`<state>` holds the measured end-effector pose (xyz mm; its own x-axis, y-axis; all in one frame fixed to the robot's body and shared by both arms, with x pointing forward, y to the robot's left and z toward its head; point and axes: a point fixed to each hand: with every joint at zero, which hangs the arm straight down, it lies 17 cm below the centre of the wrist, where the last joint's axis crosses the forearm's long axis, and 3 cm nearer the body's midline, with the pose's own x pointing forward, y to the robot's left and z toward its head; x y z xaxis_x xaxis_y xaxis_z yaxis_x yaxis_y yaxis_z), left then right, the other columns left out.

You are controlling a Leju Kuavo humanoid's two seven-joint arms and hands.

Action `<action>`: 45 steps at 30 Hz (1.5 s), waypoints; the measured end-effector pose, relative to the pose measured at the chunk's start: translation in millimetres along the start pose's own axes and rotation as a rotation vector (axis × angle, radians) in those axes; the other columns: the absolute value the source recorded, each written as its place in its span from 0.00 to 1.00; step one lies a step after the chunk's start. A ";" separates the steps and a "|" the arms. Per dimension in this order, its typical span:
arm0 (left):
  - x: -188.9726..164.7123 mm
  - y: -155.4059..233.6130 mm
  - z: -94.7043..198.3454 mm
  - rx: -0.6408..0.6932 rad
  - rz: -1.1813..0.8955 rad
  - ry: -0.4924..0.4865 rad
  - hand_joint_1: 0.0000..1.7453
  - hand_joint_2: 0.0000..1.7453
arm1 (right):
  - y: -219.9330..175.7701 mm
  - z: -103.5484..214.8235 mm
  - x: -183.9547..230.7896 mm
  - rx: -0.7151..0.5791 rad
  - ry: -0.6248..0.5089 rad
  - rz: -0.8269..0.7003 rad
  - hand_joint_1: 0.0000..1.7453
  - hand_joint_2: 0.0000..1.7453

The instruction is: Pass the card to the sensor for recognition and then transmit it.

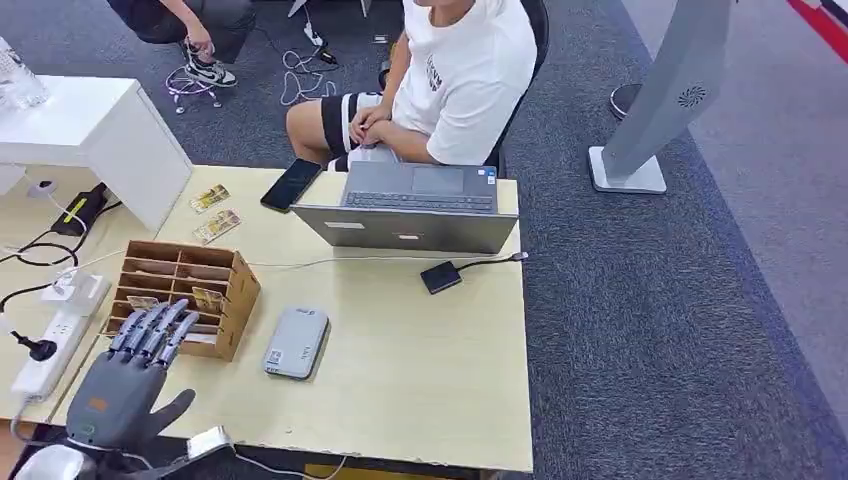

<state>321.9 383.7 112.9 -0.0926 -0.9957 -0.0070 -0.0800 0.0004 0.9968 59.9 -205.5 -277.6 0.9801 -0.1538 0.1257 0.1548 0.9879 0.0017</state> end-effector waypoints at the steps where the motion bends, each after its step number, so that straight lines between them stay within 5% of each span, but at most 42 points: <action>1: -3.2 0.6 -1.5 0.001 -0.001 0.008 0.00 1.00 | 0.0 0.0 0.0 0.000 0.000 0.000 0.00 0.00; 29: -87.4 -44.9 -17.4 -0.156 0.013 0.198 0.00 1.00 | 2.9 0.5 -1.7 0.017 0.009 0.029 0.00 0.00; 45: -96.5 -57.7 -26.8 -0.172 0.011 0.216 0.00 1.00 | 2.8 0.4 -1.4 0.017 0.012 0.042 0.00 0.00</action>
<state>362.1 477.2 58.2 0.1225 -0.9925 0.0025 0.0916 0.0139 0.9957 58.9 -202.4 -277.4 0.9872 -0.1121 0.1137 0.1114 0.9937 0.0130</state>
